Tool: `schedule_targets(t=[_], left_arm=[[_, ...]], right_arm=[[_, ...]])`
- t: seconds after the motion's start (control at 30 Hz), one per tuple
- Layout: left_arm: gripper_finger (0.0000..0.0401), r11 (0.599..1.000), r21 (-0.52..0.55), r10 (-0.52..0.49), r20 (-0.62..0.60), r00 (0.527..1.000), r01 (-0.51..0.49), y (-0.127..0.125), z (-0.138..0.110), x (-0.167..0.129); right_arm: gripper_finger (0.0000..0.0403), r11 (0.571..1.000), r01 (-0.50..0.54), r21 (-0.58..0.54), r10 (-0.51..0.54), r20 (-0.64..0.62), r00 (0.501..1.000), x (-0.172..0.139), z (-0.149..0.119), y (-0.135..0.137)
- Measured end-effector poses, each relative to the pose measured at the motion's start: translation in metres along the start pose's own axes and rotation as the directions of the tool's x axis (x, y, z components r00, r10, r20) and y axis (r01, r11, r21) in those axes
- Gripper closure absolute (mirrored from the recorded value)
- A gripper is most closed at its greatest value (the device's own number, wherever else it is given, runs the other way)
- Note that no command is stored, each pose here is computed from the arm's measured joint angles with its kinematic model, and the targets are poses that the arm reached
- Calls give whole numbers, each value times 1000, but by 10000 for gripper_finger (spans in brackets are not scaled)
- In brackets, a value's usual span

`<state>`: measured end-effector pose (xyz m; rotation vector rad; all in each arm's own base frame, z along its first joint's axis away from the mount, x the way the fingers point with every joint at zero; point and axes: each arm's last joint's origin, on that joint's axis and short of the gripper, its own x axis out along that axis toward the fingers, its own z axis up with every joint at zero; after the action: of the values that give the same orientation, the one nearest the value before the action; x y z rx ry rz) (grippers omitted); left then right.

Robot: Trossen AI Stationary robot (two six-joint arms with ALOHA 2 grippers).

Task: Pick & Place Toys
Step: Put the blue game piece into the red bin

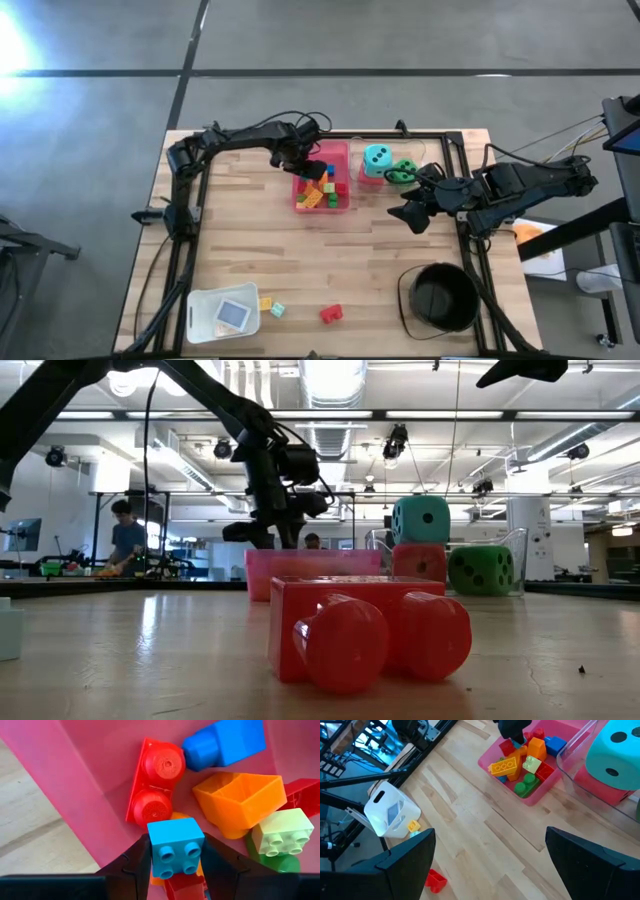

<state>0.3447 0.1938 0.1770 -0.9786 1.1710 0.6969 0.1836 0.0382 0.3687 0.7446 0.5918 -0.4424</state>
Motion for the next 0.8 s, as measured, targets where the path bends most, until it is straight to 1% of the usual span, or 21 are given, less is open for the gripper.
schedule_targets(t=[0.1,0.3,0.43,0.53,0.63,0.73,0.8], left_arm=[[250,1000,1,-5,0,1000,5,-1,0,0],[244,999,-12,-31,-16,999,31,-2,-1,0],[243,996,-68,-56,-30,998,54,-4,0,-2],[242,993,-71,-93,-36,995,90,-7,1,-5],[239,992,-76,-100,-31,994,98,-9,1,-7],[223,989,-107,-108,-21,994,106,-11,0,-11],[200,987,-117,-113,-22,993,110,-11,0,-12]], right_arm=[[33,1000,0,-1,0,0,1000,0,0,0],[33,1000,0,0,0,0,1000,0,0,0],[33,1000,0,1,0,0,1000,0,0,0],[33,1000,0,1,0,0,1000,0,0,0],[33,1000,0,-1,0,0,1000,0,0,0],[33,1000,0,-1,0,0,1000,0,0,0],[33,1000,0,-1,0,0,1000,0,0,0]])
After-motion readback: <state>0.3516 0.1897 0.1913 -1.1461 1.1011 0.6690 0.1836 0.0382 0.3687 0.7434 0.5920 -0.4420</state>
